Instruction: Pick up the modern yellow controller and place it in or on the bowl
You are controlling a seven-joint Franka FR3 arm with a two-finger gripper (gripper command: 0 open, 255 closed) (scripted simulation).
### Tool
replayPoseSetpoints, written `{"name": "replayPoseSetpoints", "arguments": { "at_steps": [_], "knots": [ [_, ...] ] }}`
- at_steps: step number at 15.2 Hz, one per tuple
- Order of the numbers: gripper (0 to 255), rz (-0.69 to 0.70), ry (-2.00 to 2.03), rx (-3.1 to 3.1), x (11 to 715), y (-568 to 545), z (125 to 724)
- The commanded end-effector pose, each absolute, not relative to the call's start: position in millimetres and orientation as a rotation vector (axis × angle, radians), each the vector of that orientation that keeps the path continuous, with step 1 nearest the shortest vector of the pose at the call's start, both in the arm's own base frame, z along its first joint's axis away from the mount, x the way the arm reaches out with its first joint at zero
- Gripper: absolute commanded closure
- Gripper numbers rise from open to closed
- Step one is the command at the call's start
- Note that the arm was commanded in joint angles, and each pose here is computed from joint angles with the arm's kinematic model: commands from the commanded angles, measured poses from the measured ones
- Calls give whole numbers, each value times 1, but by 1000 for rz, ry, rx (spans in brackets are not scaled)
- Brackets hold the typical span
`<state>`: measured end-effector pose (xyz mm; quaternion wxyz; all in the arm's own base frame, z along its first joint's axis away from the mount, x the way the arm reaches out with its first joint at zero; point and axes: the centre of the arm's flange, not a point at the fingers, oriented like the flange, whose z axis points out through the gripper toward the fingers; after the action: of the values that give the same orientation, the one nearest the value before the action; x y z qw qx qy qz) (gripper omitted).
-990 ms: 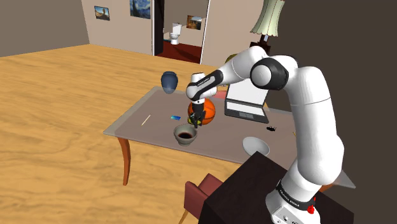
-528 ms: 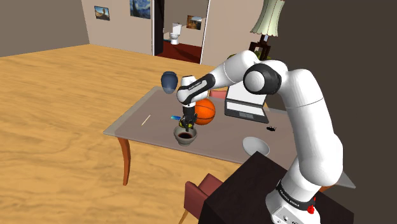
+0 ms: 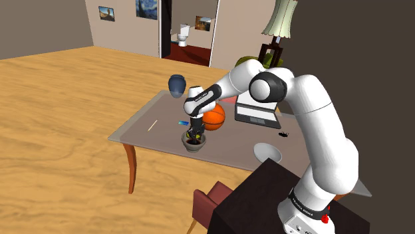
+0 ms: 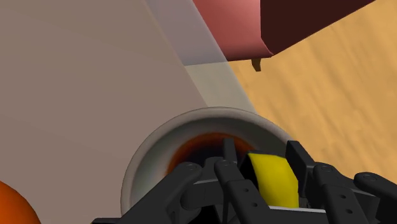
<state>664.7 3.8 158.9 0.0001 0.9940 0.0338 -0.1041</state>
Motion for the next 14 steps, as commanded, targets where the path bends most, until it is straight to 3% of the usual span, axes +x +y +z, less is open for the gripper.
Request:
{"name": "replayPoseSetpoints", "arguments": {
  "at_steps": [1, 8, 9, 14],
  "knots": [
    [255, -325, 106, 3123, 666, 3, 151],
    [255, -325, 106, 3123, 666, 3, 152],
    [0, -325, 106, 3123, 666, 3, 152],
    [0, -325, 106, 3123, 666, 3, 152]
  ]
}}
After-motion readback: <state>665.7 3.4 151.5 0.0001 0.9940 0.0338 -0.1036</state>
